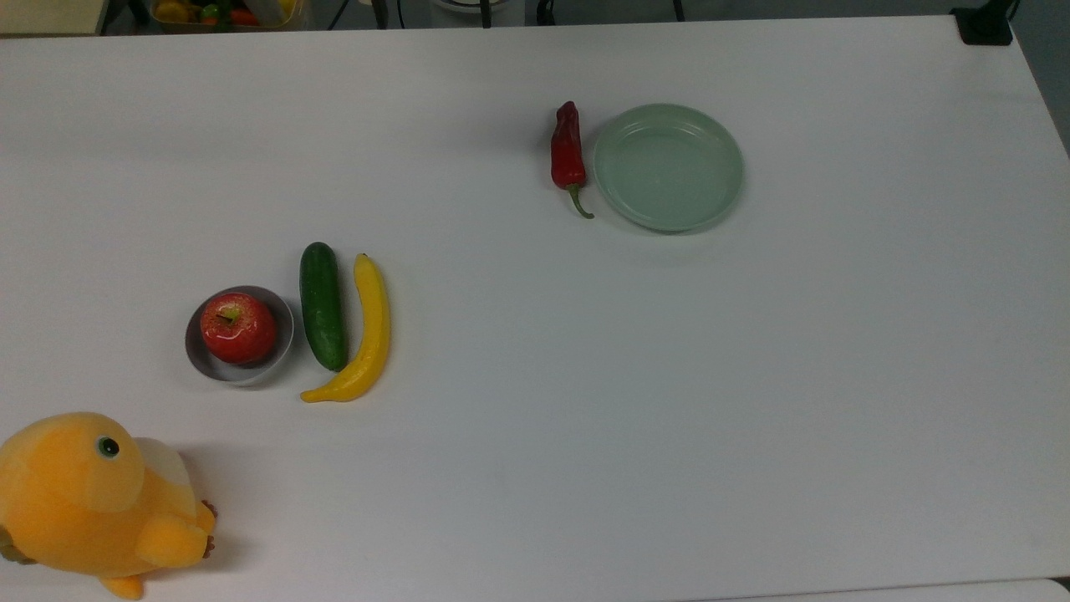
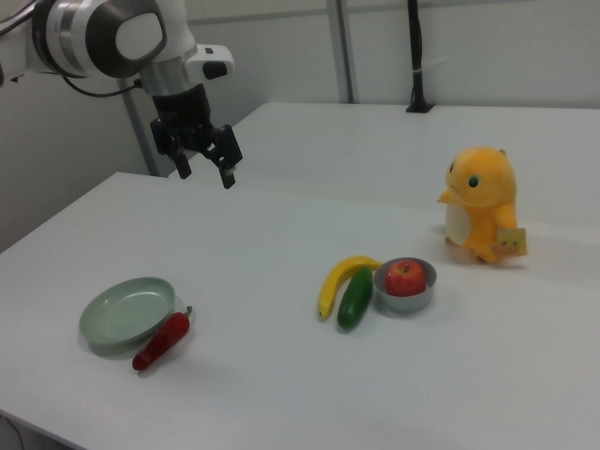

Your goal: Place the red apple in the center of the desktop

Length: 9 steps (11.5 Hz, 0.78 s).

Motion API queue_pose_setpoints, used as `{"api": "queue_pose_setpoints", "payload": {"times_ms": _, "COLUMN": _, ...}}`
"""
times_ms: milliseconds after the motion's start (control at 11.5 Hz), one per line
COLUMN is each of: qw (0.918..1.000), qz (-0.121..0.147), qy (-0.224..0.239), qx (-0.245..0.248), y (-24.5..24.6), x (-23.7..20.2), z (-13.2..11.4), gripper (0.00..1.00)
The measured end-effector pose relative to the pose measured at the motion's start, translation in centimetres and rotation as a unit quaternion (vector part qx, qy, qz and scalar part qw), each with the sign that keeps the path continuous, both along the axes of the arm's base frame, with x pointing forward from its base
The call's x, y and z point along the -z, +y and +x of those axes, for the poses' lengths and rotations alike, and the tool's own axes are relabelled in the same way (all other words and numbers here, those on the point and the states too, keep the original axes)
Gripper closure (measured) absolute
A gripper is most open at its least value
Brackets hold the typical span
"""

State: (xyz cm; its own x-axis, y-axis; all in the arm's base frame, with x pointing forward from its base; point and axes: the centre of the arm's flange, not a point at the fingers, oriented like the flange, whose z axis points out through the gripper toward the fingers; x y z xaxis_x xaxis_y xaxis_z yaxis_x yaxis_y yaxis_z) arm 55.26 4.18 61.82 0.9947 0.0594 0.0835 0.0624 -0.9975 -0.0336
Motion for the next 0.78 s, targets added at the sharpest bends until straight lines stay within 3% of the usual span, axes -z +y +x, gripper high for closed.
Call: {"api": "queue_pose_setpoints", "payload": {"times_ms": 784, "qw": 1.0, "qz": 0.0, "qy": 0.0, "qx": 0.004, "y": -0.4, "x": 0.0, "z": 0.03, "gripper": 0.0}}
